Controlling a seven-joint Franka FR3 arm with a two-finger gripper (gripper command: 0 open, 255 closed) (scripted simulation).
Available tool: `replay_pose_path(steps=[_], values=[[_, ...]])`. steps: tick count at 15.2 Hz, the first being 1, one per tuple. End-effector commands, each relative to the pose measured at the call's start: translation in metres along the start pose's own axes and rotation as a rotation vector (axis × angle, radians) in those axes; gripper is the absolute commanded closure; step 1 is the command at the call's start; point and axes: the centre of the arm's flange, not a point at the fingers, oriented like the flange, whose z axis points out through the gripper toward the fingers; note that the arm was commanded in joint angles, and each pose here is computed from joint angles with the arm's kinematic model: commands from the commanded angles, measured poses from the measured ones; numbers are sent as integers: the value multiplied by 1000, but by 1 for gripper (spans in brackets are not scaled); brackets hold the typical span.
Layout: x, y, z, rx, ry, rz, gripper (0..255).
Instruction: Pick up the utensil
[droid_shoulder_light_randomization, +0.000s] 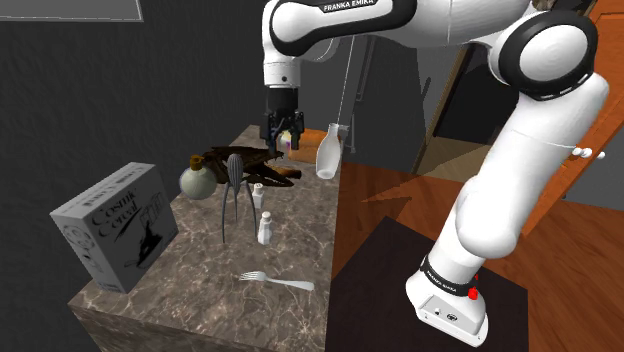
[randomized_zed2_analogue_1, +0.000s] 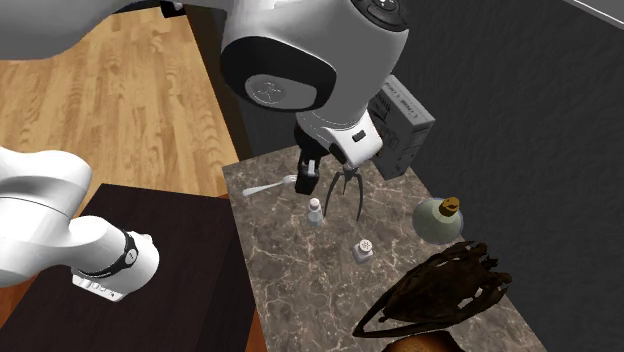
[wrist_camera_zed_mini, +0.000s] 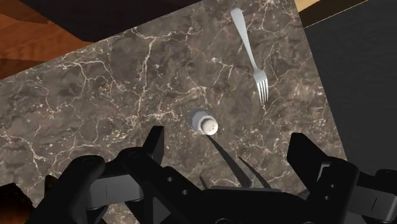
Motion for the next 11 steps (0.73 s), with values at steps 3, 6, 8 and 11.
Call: replay_pose_path(steps=[3, 6, 8, 11], values=[[43, -30, -1, 16, -2, -4, 0], [75, -51, -2, 27, -3, -7, 0], [97, -65, -3, 35, -4, -9, 0], [105, -67, 7, 37, -4, -10, 0]])
